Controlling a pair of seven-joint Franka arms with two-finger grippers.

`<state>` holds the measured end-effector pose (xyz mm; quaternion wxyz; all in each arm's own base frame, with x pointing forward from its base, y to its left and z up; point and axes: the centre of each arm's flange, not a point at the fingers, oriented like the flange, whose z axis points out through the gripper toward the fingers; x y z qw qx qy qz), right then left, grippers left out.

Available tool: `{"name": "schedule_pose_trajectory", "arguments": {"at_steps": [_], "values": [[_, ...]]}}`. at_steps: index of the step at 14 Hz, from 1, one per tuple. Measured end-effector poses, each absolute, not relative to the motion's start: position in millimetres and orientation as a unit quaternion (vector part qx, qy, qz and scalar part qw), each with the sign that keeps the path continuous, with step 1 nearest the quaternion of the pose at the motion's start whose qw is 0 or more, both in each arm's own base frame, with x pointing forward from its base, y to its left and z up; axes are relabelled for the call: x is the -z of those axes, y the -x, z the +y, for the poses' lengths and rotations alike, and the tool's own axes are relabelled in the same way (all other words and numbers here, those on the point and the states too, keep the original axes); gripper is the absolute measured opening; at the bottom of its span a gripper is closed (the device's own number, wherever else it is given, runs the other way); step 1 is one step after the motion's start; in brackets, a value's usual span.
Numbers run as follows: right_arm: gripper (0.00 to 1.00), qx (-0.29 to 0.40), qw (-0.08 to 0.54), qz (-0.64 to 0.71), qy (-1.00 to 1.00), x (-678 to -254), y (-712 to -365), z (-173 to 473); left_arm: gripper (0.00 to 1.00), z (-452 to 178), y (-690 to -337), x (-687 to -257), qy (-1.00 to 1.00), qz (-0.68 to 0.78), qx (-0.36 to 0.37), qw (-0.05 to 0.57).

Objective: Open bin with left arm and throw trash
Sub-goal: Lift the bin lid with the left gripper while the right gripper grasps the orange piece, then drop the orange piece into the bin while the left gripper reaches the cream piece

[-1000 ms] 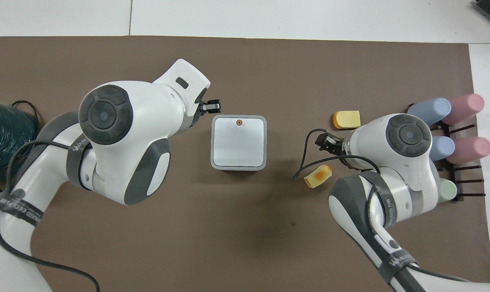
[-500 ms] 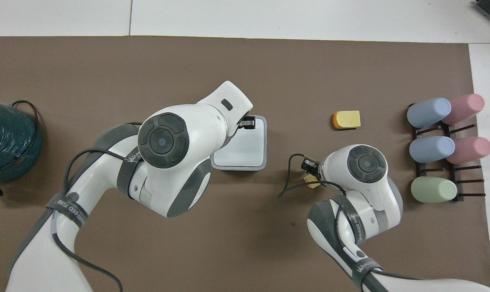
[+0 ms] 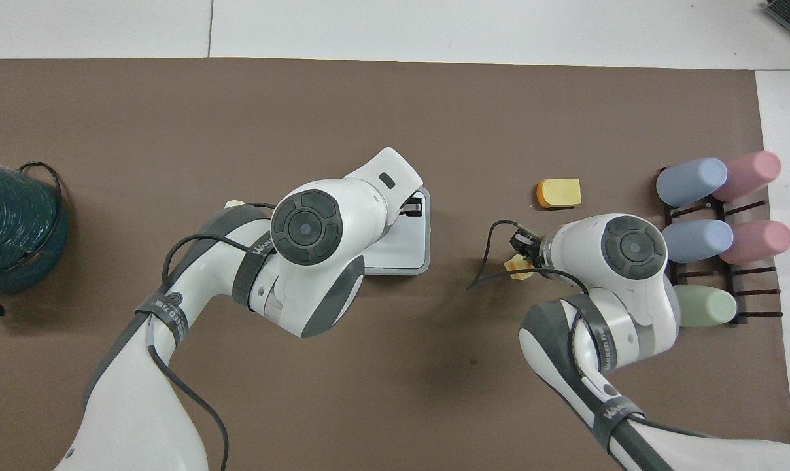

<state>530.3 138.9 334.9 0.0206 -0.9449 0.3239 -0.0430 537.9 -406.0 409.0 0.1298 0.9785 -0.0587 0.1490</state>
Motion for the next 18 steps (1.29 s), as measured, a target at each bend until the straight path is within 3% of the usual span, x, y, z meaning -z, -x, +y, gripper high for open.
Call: {"name": "schedule_pose_trajectory", "arguments": {"at_steps": [7, 12, 18], "values": [[0.08, 0.084, 0.048, 0.325, 0.941, -398, -575, 149, 0.15, -401, -546, -424, -0.984, -0.052, -0.125, 0.116], [0.08, 0.104, 0.093, 0.335, 0.932, -449, -592, 163, 0.17, -307, -598, -511, -0.996, 0.011, -0.055, 0.069], [0.08, 0.108, 0.135, 0.363, 0.916, -465, -582, 239, 0.24, -235, -623, -503, -0.998, 0.006, -0.037, 0.053]]}}
